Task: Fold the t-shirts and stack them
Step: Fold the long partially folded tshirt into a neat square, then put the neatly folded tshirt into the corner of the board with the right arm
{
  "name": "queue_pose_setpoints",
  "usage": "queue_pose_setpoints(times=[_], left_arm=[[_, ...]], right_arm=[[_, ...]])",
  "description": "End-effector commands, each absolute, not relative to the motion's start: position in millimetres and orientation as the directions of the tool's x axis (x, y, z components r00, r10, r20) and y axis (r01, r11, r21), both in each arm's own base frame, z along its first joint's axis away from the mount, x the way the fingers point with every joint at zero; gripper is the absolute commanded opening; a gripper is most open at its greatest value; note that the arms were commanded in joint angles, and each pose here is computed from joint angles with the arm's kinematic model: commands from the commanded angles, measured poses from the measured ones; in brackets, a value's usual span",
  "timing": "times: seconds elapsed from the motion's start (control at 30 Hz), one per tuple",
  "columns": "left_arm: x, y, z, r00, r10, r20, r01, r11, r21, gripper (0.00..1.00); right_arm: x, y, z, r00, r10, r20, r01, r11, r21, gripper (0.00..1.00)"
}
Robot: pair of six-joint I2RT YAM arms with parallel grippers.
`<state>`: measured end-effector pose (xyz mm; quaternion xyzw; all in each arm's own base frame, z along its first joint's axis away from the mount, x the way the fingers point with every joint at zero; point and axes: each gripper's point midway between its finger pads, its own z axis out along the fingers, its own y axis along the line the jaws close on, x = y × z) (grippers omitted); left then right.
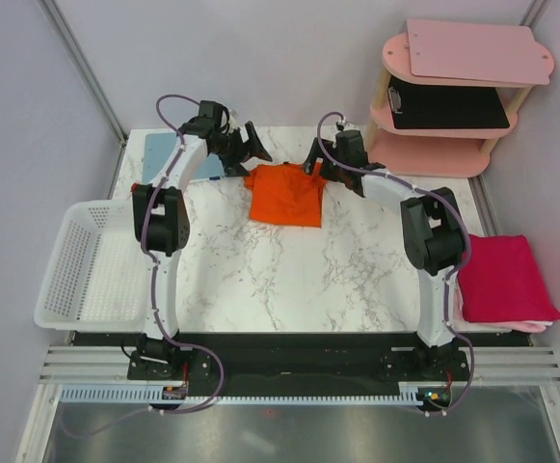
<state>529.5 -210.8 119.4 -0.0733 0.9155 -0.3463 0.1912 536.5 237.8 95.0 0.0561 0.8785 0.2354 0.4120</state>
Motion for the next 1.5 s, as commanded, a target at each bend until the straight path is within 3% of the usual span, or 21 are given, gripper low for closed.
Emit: queue_pose_setpoints(times=[0.0, 0.13, 0.37, 0.47, 0.57, 0.7, 0.83, 0.97, 1.03, 1.27, 1.47], left_arm=[[526, -204, 149, -0.892, -0.257, -0.371, 0.051, 0.759, -0.649, 1.00], [506, -196, 167, -0.871, -0.263, -0.414, 0.064, 0.776, -0.628, 1.00], [447, -193, 140, -0.896, -0.238, -0.375, 0.042, 0.795, -0.605, 1.00], [415, -206, 132, -0.901, -0.176, -0.397, 0.097, 0.810, -0.579, 1.00], [382, -224, 135, -0.903, -0.108, -0.416, 0.161, 0.813, -0.560, 1.00], [351, -239, 128, -0.915, -0.068, -0.398, 0.188, 0.800, -0.570, 1.00], [335, -250, 103, -0.936, -0.053, -0.349, 0.177, 0.785, -0.594, 0.99], [325, -258, 85, -0.954, -0.041, -0.298, 0.160, 0.770, -0.618, 0.98], [318, -266, 79, -0.959, -0.022, -0.283, 0.166, 0.766, -0.622, 0.98], [304, -286, 70, -0.962, 0.050, -0.270, 0.215, 0.746, -0.630, 0.98], [295, -298, 71, -0.963, 0.077, -0.259, 0.233, 0.719, -0.655, 0.97]], right_arm=[[549, 226, 154, -0.474, 0.366, -0.801, -0.128, 0.871, 0.474, 0.98], [533, 219, 161, -0.475, 0.373, -0.797, -0.123, 0.869, 0.480, 0.98], [484, 201, 125, -0.576, 0.315, -0.754, -0.076, 0.898, 0.432, 0.98], [466, 175, 125, -0.574, 0.266, -0.775, -0.015, 0.942, 0.335, 0.98], [441, 139, 125, -0.638, 0.132, -0.758, 0.072, 0.991, 0.112, 0.98], [392, 93, 133, -0.766, -0.046, -0.641, 0.127, 0.967, -0.221, 0.98], [364, 67, 151, -0.799, -0.099, -0.593, 0.149, 0.923, -0.355, 0.98], [335, 20, 168, -0.824, -0.099, -0.558, 0.270, 0.797, -0.540, 0.98], [327, 10, 167, -0.841, -0.048, -0.538, 0.313, 0.769, -0.558, 0.98], [274, -22, 143, -0.950, -0.024, -0.311, 0.230, 0.619, -0.751, 0.98], [264, -29, 108, -0.981, 0.036, -0.188, 0.171, 0.604, -0.778, 0.98]])
